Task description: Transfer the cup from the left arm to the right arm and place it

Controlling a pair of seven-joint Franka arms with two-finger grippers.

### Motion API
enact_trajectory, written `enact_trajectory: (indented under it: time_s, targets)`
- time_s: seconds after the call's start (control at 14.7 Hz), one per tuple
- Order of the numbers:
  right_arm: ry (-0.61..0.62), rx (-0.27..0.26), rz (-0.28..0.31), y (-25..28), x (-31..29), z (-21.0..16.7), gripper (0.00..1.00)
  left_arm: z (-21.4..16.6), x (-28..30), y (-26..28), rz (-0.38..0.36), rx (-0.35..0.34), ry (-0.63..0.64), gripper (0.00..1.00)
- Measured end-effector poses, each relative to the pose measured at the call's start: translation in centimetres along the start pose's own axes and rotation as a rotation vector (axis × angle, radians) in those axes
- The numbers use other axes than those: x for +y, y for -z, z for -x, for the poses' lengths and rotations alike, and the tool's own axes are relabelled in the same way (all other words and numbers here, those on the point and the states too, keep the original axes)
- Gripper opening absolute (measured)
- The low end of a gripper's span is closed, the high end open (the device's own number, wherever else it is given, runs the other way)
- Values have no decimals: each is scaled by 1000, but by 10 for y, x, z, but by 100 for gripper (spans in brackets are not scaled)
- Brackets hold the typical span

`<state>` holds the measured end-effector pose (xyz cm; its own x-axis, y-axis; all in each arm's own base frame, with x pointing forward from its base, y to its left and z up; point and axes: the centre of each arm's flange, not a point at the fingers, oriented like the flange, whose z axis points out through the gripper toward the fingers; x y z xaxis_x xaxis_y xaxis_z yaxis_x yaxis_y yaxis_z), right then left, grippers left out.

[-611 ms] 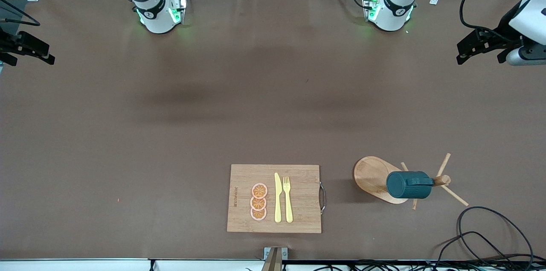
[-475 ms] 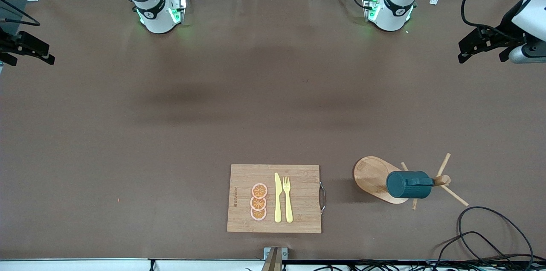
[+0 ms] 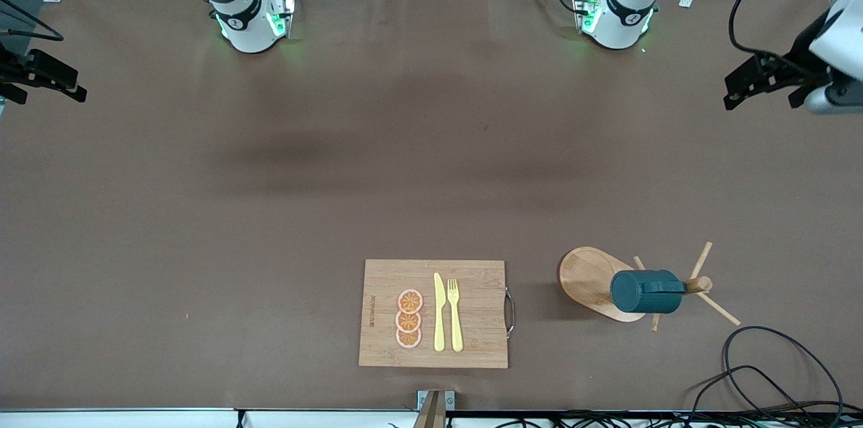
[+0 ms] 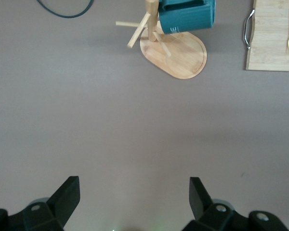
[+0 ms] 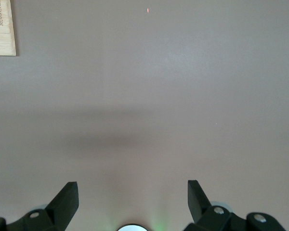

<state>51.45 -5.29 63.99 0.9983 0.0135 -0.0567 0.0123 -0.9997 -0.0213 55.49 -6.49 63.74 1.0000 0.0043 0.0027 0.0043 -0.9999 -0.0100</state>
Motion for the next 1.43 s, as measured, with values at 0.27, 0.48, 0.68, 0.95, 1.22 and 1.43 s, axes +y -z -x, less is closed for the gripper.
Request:
enact_trajectory:
  time_s: [0.27, 0.48, 0.68, 0.95, 1.22, 1.43]
  targets:
    - [0, 0, 0, 0, 0, 0, 100, -47, 18, -51, 23, 28, 188, 100]
    - [0, 0, 0, 0, 0, 0, 100, -69, 51, -94, 38, 14, 418, 100]
    - [0, -1, 0, 0, 0, 0, 100, -93, 71, -127, 73, 40, 665, 100]
    - [0, -1, 0, 0, 0, 0, 100, -116, 85, -152, 154, 99, 974, 100]
    - [0, -1, 0, 0, 0, 0, 100, -125, 86, -170, 169, 89, 1123, 100]
    - [0, -1, 0, 0, 0, 0, 100, -127, 71, -176, 164, 75, 1253, 100]
